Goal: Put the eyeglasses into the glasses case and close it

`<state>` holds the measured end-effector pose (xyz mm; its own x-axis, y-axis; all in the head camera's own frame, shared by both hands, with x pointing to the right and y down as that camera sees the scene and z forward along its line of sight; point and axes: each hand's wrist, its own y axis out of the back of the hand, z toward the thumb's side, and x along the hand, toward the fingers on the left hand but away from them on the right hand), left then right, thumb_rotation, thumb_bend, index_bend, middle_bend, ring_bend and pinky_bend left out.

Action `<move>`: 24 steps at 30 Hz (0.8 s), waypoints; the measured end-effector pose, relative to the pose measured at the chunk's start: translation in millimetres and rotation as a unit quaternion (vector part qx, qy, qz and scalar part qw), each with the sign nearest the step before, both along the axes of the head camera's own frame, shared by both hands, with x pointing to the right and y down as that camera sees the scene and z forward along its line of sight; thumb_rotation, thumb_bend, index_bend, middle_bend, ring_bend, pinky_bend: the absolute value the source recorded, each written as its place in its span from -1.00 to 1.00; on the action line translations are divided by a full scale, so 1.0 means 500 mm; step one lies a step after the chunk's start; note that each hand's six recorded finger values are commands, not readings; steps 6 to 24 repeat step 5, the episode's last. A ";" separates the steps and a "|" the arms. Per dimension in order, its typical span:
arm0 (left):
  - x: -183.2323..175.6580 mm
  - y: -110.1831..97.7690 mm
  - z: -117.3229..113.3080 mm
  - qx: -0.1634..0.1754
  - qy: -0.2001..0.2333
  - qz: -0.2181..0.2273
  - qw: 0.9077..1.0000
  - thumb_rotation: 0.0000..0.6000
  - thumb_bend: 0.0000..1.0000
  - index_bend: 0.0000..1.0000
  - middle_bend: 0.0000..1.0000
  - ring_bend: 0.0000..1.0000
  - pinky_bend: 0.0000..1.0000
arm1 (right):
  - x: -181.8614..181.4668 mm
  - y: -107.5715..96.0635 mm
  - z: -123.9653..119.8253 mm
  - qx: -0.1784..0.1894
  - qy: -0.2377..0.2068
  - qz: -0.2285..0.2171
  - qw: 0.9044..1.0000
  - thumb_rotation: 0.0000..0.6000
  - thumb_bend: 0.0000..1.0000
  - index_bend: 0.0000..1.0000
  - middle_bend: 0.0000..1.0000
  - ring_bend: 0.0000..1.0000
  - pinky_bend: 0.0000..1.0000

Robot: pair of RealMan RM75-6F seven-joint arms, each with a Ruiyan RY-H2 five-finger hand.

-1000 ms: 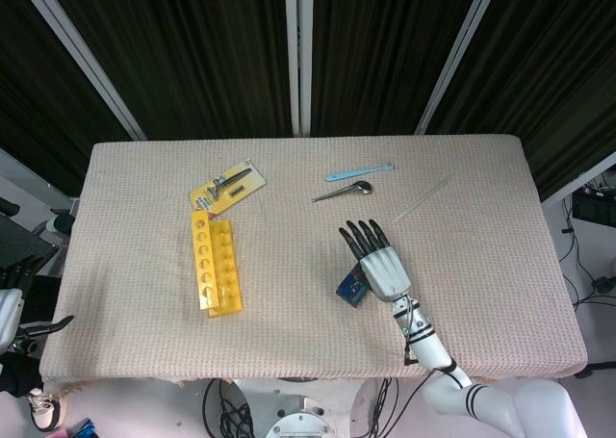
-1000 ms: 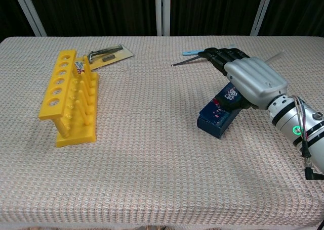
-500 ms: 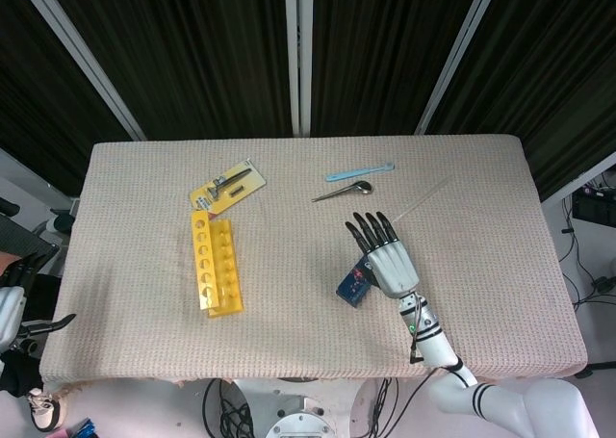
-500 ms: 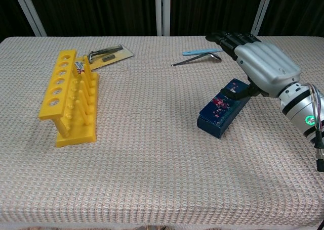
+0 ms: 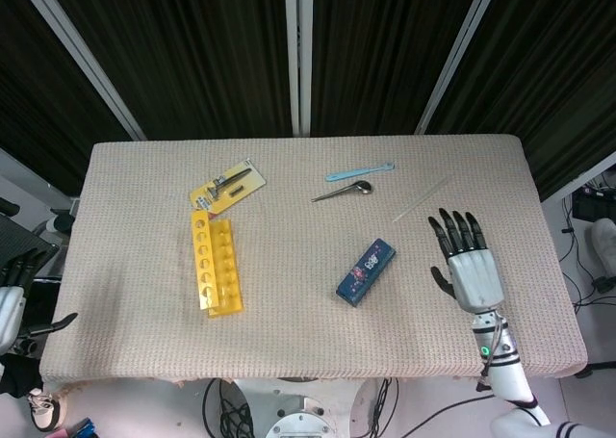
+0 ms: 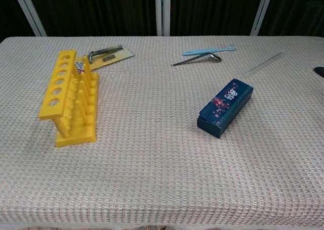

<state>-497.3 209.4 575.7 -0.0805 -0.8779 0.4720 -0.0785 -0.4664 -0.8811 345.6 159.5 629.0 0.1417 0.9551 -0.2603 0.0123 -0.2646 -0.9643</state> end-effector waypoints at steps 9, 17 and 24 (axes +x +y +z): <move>0.003 0.000 -0.004 0.001 0.000 0.004 1.000 0.24 -0.88 -0.87 -0.92 -0.86 -0.55 | 0.147 0.094 -0.048 -0.054 0.057 0.120 0.990 1.00 -0.65 -1.00 -1.00 -1.00 -1.00; 0.003 0.000 -0.004 0.001 0.000 0.004 1.000 0.24 -0.88 -0.87 -0.92 -0.86 -0.55 | 0.147 0.094 -0.048 -0.054 0.057 0.120 0.990 1.00 -0.65 -1.00 -1.00 -1.00 -1.00; 0.003 0.000 -0.004 0.001 0.000 0.004 1.000 0.24 -0.88 -0.87 -0.92 -0.86 -0.55 | 0.147 0.094 -0.048 -0.054 0.057 0.120 0.990 1.00 -0.65 -1.00 -1.00 -1.00 -1.00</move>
